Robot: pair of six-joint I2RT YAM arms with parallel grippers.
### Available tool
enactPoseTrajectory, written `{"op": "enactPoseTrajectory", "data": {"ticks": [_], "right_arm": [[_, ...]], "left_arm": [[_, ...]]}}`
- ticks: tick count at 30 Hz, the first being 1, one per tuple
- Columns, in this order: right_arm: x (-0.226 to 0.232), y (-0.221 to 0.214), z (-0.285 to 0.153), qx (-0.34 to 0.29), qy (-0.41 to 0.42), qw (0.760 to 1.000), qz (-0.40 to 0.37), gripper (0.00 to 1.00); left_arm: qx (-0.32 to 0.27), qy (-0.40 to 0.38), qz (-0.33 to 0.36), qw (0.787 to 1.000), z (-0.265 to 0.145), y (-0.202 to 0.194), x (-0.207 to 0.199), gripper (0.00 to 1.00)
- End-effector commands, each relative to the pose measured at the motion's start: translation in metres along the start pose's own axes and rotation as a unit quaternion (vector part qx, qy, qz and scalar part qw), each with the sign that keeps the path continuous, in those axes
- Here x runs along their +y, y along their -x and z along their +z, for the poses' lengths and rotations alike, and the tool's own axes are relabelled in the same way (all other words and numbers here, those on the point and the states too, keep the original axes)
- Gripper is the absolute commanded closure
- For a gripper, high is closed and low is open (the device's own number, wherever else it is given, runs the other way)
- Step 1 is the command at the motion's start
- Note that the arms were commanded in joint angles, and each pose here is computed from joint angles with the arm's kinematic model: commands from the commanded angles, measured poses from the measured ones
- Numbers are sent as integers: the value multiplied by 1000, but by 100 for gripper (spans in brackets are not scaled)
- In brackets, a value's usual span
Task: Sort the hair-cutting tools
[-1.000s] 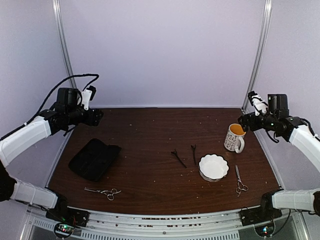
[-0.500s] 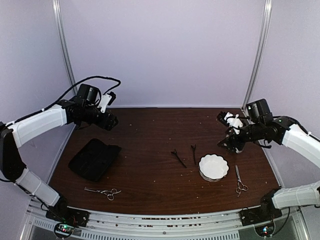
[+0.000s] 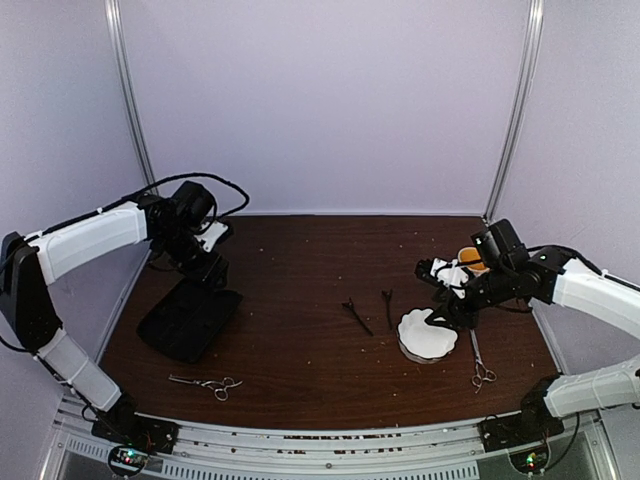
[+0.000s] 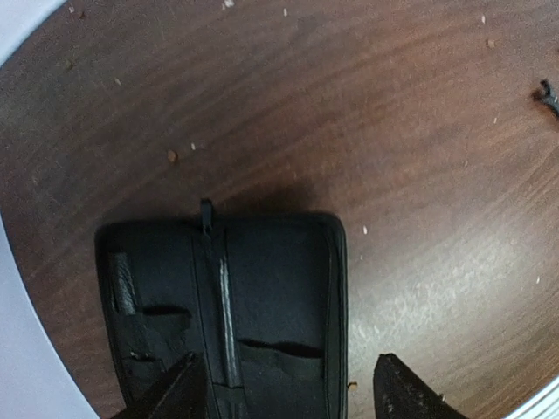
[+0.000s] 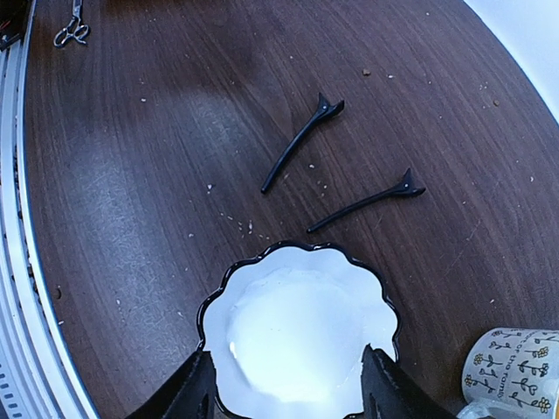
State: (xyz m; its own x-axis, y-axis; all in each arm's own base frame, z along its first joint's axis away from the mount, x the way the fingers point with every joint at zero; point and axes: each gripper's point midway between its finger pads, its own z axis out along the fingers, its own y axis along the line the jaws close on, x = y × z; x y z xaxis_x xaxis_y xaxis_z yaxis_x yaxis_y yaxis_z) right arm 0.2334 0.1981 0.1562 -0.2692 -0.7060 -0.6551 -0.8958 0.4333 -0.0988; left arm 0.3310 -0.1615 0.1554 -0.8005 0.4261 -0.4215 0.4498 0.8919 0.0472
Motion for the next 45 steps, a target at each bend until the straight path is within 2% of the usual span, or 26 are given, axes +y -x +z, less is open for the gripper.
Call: {"op": "enactPoseTrajectory", "data": {"ticks": [1,7,10,12,14,30,33,36,38,41,45], "right_arm": [[-1,2,-3,-18,-17,1000,-12,41],[-6,3,-5,-24,-31,999,-6,42],[-7,1,-5,-25,-34,999,-9,42],[-7,1,-4,-26,-33,999,-11,42],[-5,4,-5,-30,-26,999,-10,43],[-3,1,2,-21,-12,1000,-9,43],[-4,4,1,-26,-13,1000,-8,45],[-5,2,1,-22,-18,1000,-6,45],[-5,1,1,-22,-19,1000,-8,46],[-7,1,1,-21,-27,999,-8,46],[-8,0,1,-20,-27,999,-9,46]], "left_arm": [[61,-18,1,998,14,-30,-8,31],[83,-18,12,996,36,-37,-9,30],[82,-32,13,996,45,-32,-15,34],[86,-33,13,996,53,-31,-15,41],[96,-31,12,995,61,-31,-15,45],[106,-54,10,993,93,-22,-24,50],[105,-59,12,993,99,-13,-26,58],[112,-64,15,992,106,-11,-30,76],[114,-68,22,991,109,-11,-36,83],[122,-65,41,990,115,-10,-45,100],[116,-68,91,987,116,-7,-70,100]]}}
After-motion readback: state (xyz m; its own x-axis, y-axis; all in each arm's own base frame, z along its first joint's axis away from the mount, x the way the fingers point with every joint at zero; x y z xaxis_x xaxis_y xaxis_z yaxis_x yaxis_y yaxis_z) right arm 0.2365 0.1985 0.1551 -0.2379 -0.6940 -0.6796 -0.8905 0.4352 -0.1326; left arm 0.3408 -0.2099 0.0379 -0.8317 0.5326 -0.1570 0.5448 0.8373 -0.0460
